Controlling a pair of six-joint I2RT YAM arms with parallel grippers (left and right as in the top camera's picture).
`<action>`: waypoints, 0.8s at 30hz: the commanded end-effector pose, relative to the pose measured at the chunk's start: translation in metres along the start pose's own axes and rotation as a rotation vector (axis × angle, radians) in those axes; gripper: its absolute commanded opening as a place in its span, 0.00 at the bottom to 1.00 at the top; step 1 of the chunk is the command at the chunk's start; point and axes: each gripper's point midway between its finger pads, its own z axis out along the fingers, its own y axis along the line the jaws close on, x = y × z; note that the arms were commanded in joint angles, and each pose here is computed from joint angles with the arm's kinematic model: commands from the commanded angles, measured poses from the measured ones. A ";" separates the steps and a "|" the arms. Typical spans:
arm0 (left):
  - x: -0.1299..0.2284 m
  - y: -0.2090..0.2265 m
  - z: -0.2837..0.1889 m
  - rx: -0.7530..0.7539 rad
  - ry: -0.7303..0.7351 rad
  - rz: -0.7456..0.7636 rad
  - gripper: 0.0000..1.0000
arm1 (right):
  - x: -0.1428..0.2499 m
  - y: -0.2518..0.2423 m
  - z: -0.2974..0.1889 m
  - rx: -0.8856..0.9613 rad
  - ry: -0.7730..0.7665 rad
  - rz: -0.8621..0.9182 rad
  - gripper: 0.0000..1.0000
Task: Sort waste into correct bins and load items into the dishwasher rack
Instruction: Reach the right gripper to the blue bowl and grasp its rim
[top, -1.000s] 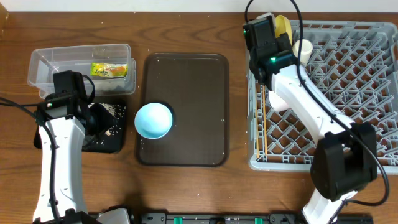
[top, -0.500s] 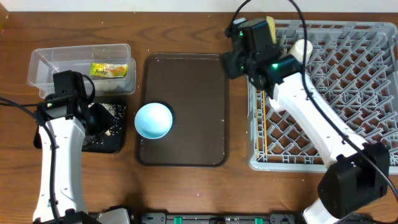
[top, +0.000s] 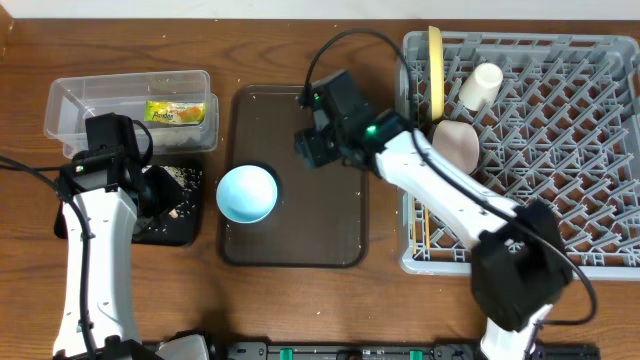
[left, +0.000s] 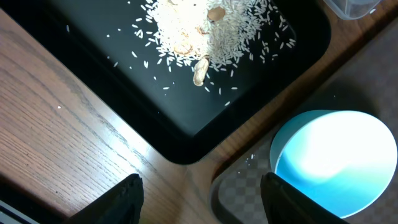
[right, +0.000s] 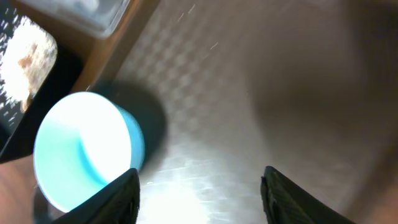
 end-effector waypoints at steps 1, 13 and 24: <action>0.001 0.002 0.002 -0.006 0.007 -0.008 0.64 | 0.022 0.037 0.019 -0.144 0.084 0.035 0.58; 0.001 0.002 0.002 -0.006 0.007 -0.008 0.63 | 0.055 0.057 0.048 -0.147 0.177 -0.002 0.53; 0.001 0.002 0.002 -0.006 0.008 -0.008 0.64 | 0.075 0.055 0.078 -0.135 0.227 0.038 0.16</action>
